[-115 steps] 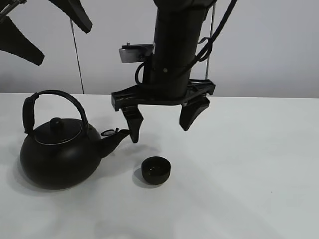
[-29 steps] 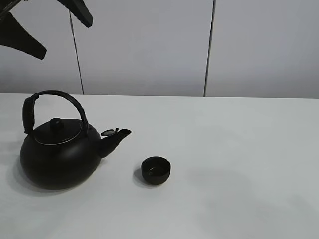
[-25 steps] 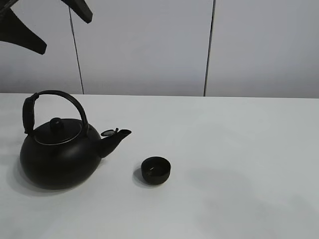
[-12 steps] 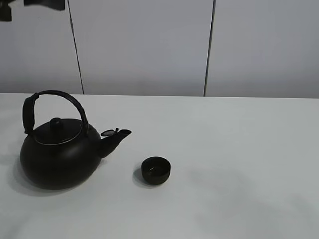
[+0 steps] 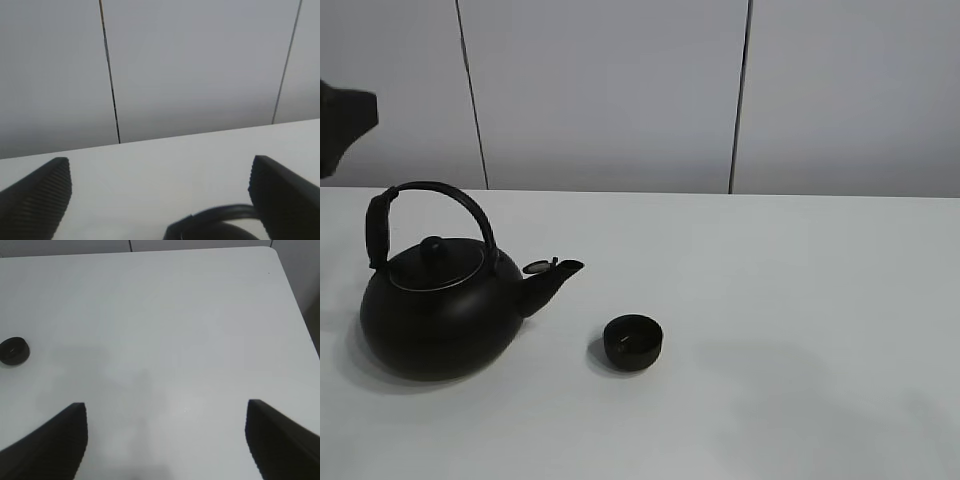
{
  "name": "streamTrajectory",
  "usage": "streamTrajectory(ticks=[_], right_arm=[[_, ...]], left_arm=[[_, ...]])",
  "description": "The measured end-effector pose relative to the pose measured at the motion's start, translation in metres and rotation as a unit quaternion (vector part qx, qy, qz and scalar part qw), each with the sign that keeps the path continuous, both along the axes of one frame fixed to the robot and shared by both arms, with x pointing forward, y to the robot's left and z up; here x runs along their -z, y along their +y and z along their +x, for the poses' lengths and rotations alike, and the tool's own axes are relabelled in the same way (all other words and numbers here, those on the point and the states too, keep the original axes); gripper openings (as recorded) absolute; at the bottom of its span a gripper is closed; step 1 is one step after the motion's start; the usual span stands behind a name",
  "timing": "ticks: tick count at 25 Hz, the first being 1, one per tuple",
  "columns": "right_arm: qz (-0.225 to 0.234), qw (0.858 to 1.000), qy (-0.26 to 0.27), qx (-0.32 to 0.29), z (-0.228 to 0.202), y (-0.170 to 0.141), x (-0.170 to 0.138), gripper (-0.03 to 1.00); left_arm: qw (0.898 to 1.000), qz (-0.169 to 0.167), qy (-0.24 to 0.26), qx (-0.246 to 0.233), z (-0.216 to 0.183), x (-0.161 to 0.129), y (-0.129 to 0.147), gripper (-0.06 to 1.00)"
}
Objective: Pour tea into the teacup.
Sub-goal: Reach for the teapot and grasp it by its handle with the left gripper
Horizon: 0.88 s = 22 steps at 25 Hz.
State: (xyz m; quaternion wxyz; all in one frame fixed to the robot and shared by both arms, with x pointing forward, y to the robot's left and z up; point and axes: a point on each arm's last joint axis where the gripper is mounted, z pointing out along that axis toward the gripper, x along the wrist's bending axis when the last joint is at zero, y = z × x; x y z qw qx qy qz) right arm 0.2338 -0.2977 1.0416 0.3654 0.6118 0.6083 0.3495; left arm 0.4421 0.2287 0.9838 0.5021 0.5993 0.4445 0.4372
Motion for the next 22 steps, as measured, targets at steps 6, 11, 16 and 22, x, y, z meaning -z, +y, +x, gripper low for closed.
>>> streamTrajectory(ticks=[6, 11, 16, 22], right_arm=[[0.000, 1.000, -0.001, 0.000, 0.000, 0.000, 0.000, 0.59], [0.000, 1.000, -0.001, 0.000, 0.000, 0.000, 0.000, 0.59], [0.000, 1.000, -0.001, 0.000, 0.000, 0.000, 0.000, 0.59], [0.000, 1.000, -0.001, 0.000, 0.000, 0.000, 0.000, 0.59]], left_arm=[[0.999, 0.014, 0.034, 0.026, -0.022, 0.026, 0.005, 0.69], [0.995, 0.040, 0.091, 0.027, -0.019, 0.052, 0.004, 0.69], [0.994, 0.051, 0.099, 0.024, -0.015, 0.065, 0.002, 0.69], [0.992, 0.062, 0.110, 0.022, -0.009, 0.078, 0.000, 0.69]])
